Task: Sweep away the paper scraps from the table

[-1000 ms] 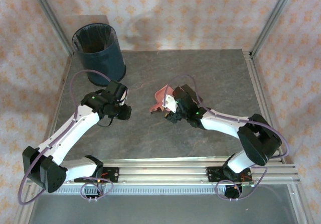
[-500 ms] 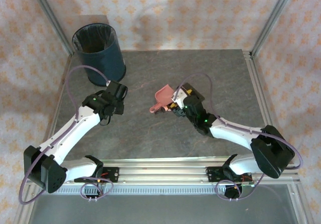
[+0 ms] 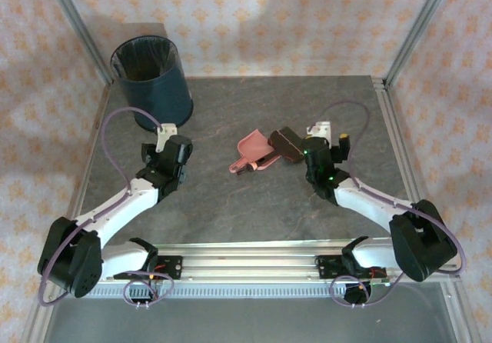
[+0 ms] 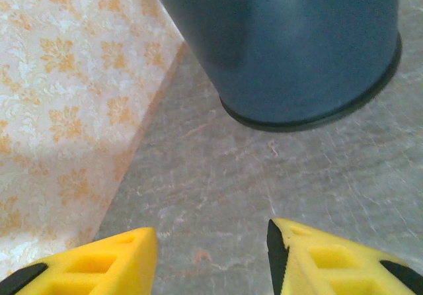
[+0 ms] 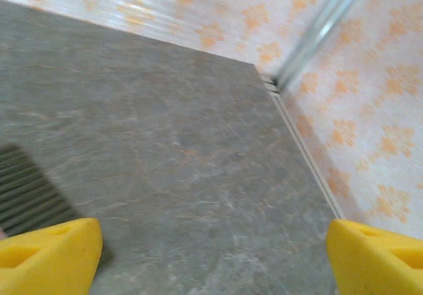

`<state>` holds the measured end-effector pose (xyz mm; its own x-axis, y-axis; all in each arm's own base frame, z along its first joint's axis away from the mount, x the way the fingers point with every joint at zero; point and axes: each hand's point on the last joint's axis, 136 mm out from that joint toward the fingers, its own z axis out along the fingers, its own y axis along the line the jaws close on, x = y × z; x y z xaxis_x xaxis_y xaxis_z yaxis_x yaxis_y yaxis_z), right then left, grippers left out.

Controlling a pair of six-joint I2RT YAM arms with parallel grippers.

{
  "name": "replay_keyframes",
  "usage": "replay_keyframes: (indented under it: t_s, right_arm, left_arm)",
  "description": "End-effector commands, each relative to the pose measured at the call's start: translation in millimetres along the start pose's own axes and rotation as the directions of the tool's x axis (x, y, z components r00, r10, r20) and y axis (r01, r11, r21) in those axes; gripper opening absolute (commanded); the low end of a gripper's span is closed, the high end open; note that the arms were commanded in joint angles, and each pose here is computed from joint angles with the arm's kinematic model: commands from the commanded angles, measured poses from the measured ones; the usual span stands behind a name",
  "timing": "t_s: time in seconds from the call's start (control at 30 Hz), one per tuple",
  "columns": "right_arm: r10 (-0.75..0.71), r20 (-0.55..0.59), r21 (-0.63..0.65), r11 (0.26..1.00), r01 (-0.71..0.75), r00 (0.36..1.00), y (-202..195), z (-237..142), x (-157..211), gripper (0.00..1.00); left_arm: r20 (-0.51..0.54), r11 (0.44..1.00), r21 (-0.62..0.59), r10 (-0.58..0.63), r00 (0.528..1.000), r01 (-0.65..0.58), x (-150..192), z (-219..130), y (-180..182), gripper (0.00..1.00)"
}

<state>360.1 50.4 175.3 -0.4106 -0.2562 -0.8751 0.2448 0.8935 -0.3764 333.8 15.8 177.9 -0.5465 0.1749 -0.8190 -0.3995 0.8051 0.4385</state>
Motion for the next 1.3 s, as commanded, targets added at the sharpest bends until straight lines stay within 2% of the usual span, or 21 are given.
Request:
replay_keyframes:
  t_s: [0.0,0.3,0.53,0.63,0.73,0.8,0.87,0.9,0.97,1.0,1.1,1.2,1.27]
  right_arm:
    - [0.077,-0.049,0.059,0.996,-0.074,0.996,-21.1,5.8,19.1,0.88]
    - [0.206,-0.067,0.001,0.979,-0.206,0.976,-32.3,30.5,38.3,0.88]
    - [0.289,-0.069,-0.062,0.954,-0.293,0.955,-34.8,45.8,53.2,0.88]
    - [0.325,-0.057,-0.090,0.940,-0.329,0.944,-34.5,51.3,57.6,0.88]
    - [0.345,-0.048,-0.113,0.931,-0.348,0.938,-33.3,56.2,58.4,0.89]
    - [0.333,-0.036,-0.131,0.933,-0.335,0.942,-31.0,58.5,57.3,0.89]
    - [0.338,-0.026,-0.145,0.930,-0.338,0.941,-29.2,62.0,62.2,0.88]
    - [0.344,-0.024,-0.150,0.927,-0.344,0.939,-28.1,64.6,66.0,0.88]
    - [0.355,-0.019,-0.142,0.924,-0.354,0.935,-27.8,69.2,70.5,0.89]
    - [0.360,-0.028,-0.138,0.923,-0.360,0.933,-28.2,71.4,72.3,0.89]
    - [0.379,-0.053,-0.120,0.916,-0.383,0.924,-29.8,80.5,80.0,0.91]
    - [0.383,-0.068,-0.120,0.913,-0.389,0.921,-30.9,80.9,80.7,1.00]
    - [0.383,-0.072,-0.119,0.913,-0.389,0.921,-30.8,81.1,81.2,1.00]
  left_arm:
    - [0.083,0.998,-0.023,-0.063,0.995,0.065,-17.6,16.0,5.1,0.49]
    - [0.047,0.992,0.090,-0.093,0.995,0.089,11.6,58.6,-20.0,0.50]
    - [0.052,0.964,0.204,-0.186,0.981,0.172,21.6,70.2,-30.6,0.53]
    - [0.066,0.928,0.291,-0.263,0.963,0.233,23.3,72.6,-37.7,0.54]
    - [0.070,0.918,0.304,-0.288,0.955,0.254,38.7,80.1,-43.3,0.54]
    - [0.123,0.912,0.309,-0.321,0.939,0.271,37.0,77.4,-39.4,0.56]
    - [0.087,0.911,0.295,-0.326,0.941,0.288,41.6,78.7,-35.6,0.57]
    - [0.090,0.913,0.285,-0.329,0.940,0.292,40.6,80.9,-34.6,0.58]
    - [0.089,0.917,0.270,-0.328,0.940,0.294,39.6,82.7,-33.3,0.82]
    - [0.082,0.918,0.269,-0.323,0.943,0.291,40.3,82.9,-33.5,0.99]
    - [0.092,0.917,0.270,-0.328,0.940,0.293,39.8,82.7,-33.3,1.00]
    - [0.091,0.917,0.273,-0.326,0.941,0.291,39.5,82.6,-33.9,1.00]
    - [0.090,0.916,0.277,-0.325,0.941,0.290,39.0,82.4,-34.5,1.00]
